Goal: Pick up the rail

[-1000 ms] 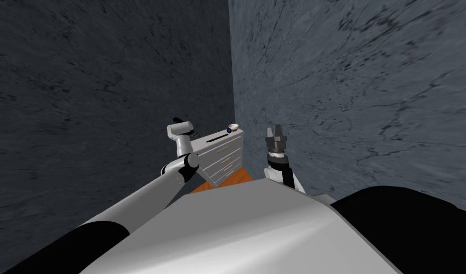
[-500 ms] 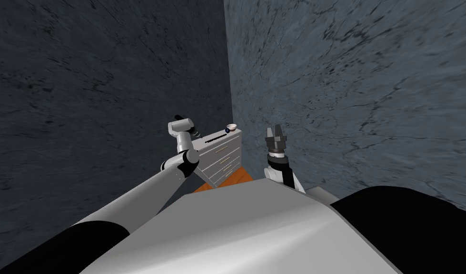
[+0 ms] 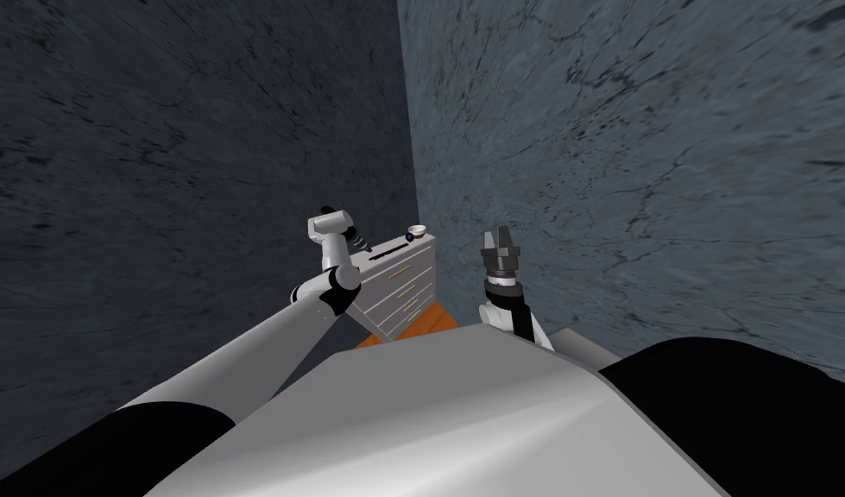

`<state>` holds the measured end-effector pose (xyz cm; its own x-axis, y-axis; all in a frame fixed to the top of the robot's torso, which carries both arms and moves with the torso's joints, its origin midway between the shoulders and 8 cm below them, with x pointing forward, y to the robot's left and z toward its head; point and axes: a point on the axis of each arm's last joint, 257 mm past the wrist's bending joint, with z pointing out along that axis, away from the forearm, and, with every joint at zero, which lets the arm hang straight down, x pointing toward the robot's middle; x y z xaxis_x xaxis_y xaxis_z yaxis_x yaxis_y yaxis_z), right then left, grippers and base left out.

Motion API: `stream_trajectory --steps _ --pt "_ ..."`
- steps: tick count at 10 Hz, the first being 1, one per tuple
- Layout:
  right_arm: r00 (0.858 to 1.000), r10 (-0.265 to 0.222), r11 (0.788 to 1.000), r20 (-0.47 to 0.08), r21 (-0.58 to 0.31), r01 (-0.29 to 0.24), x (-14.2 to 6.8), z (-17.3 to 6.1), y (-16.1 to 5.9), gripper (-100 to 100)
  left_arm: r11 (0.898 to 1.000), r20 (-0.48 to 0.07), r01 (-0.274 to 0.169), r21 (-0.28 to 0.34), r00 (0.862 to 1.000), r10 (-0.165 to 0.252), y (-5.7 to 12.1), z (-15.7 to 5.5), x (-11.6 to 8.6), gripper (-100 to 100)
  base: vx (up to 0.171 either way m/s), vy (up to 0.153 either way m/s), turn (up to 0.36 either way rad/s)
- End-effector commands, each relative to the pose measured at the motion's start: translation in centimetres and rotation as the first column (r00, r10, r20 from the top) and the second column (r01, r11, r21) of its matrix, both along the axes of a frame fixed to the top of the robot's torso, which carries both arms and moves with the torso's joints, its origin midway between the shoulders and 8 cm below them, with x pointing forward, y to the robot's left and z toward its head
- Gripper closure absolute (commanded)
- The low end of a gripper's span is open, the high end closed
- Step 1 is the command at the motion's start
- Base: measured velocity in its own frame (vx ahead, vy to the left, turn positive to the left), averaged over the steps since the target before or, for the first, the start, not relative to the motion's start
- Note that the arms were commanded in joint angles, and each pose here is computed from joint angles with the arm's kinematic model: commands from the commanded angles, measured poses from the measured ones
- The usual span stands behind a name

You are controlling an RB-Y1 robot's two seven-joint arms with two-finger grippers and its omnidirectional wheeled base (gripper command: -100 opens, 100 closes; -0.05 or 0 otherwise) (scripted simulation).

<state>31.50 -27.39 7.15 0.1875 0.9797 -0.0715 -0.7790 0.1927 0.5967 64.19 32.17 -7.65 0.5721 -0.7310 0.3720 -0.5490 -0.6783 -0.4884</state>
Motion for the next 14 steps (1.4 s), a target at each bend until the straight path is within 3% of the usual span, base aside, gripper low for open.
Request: stream_trajectory --steps 1,4,7,9,11,12,13,14 --pt "1.0 0.0 1.0 0.0 0.0 0.0 0.0 0.0 0.0 0 1.0 -0.024 0.004 -0.01 1.0 -0.004 -0.3 -0.1 -0.5 -100 0.0 0.011 0.013" --pt "1.0 0.0 1.0 0.0 0.0 0.0 0.0 0.0 0.0 0 0.996 -0.126 0.038 -0.08 0.991 -0.048 -3.1 -0.6 -1.9 -100 0.003 0.024 -0.115" --pt "1.0 0.0 1.0 0.0 0.0 0.0 0.0 0.0 0.0 0 0.992 -0.199 0.054 -0.116 0.977 -0.077 -4.5 -1.2 -3.2 -100 0.013 0.036 -0.089" --pt "1.0 0.0 1.0 0.0 0.0 0.0 0.0 0.0 0.0 0 0.987 -0.253 0.067 -0.145 0.962 -0.103 -5.6 -1.7 -4.3 -100 0.021 0.031 -0.09" --pt "1.0 0.0 1.0 0.0 0.0 0.0 0.0 0.0 0.0 0 0.978 -0.343 0.086 -0.192 0.927 -0.149 -7.4 -2.6 -6.2 -100 0.039 0.054 -0.119" --pt "1.0 0.0 1.0 0.0 0.0 0.0 0.0 0.0 0.0 0 0.977 -0.349 0.086 -0.194 0.925 -0.151 -7.4 -2.7 -6.4 -100 0.027 0.048 -0.064" --pt "1.0 0.0 1.0 0.0 0.0 0.0 0.0 0.0 0.0 0 0.973 -0.389 0.092 -0.212 0.905 -0.171 -8.1 -3.1 -7.3 -100 0.032 0.034 -0.064" --pt "1.0 0.0 1.0 0.0 0.0 0.0 0.0 0.0 0.0 0 0.973 -0.389 0.092 -0.212 0.905 -0.171 -8.1 -3.1 -7.3 -100 0.023 0.023 -0.043"
